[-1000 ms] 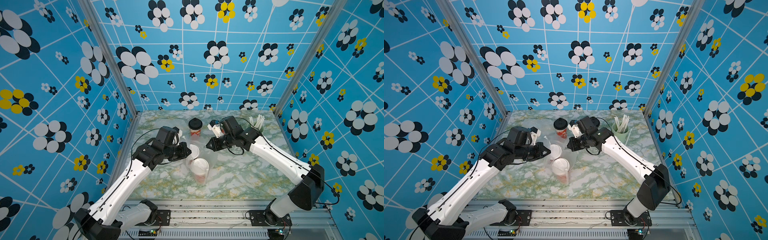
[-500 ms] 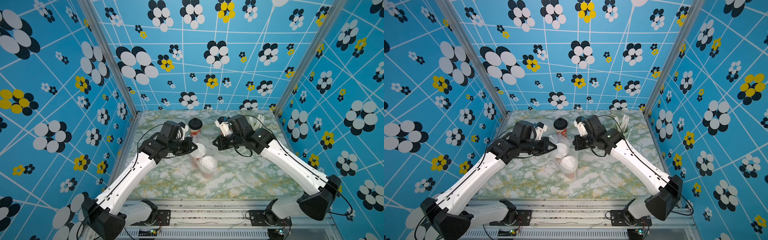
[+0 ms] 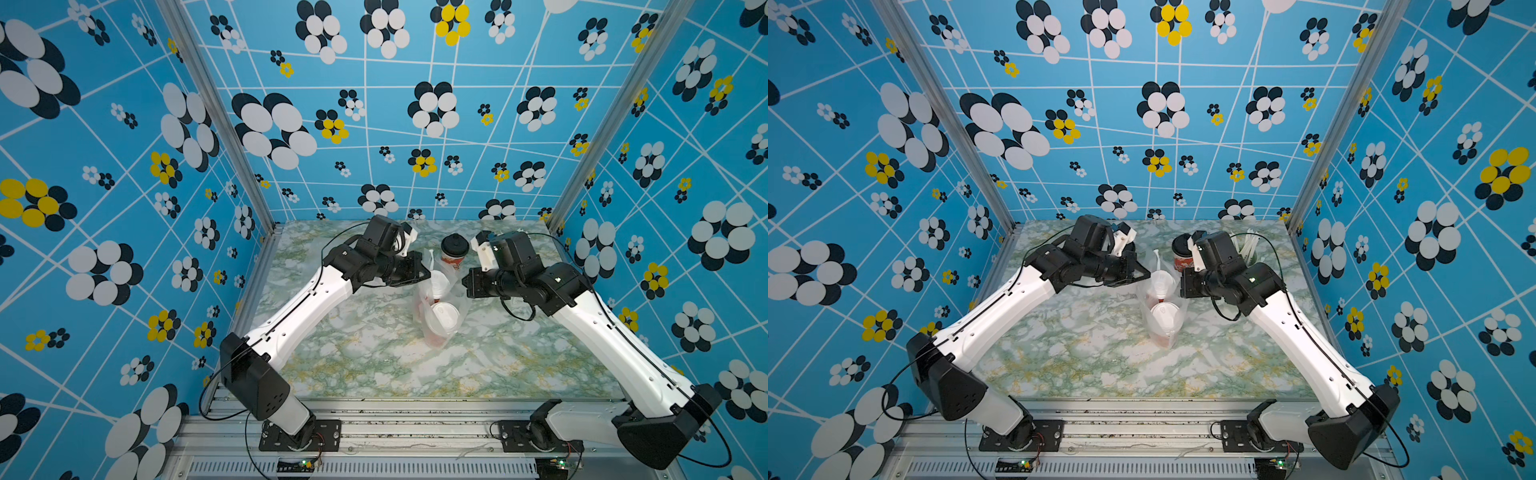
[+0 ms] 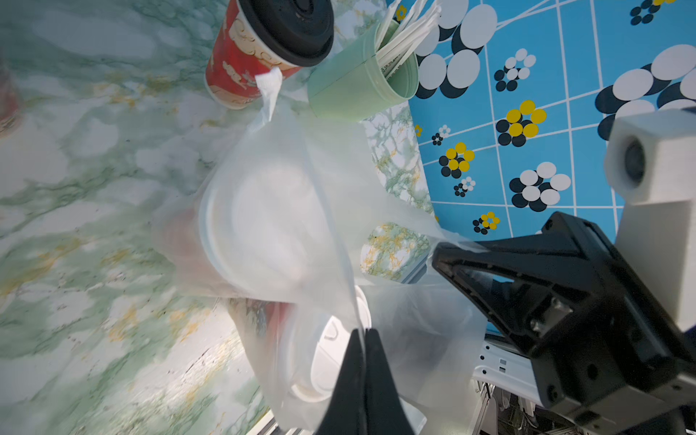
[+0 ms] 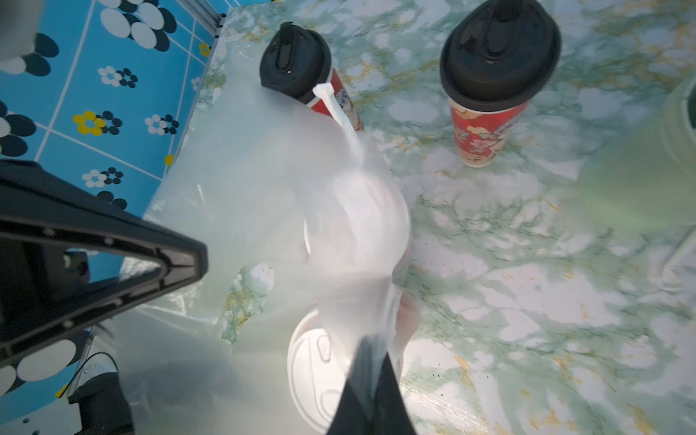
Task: Pack milk tea into plastic carrier bags
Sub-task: Pick up the plastic carrier bag from the center of the board, then place the plastic carrier bag at the center of the board.
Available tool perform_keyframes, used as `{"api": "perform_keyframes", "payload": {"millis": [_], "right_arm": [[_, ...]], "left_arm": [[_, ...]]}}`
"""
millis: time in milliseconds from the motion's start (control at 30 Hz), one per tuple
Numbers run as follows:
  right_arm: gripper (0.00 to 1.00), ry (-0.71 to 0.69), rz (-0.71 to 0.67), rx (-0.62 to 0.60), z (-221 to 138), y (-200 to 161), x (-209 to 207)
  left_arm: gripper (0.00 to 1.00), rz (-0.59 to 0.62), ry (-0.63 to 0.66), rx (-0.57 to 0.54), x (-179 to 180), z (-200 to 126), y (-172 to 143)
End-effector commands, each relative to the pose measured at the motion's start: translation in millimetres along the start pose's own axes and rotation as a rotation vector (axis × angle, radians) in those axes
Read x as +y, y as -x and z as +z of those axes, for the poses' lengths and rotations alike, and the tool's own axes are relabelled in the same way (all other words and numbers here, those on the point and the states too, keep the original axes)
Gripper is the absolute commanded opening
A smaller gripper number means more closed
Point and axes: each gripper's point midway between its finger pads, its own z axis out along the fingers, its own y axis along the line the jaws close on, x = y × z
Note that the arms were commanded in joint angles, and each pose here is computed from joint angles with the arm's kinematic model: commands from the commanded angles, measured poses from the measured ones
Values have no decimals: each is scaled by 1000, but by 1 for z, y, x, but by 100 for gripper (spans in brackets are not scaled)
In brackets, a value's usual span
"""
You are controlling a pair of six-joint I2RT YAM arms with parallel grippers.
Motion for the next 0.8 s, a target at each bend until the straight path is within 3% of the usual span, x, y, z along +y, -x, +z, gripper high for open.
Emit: {"api": "perform_keyframes", "payload": {"millis": [0, 333, 767], "right_arm": [[0, -78, 32, -14, -11, -4, -24], [0, -159, 68, -13, -20, -14, -53], [0, -251, 64, -38, -37, -11, -73]], "left_arm": [[0, 76, -78, -6, -28, 8, 15], [0, 87, -116, 55, -41, 44, 21], [0, 80, -154, 79, -51, 65, 20]]}}
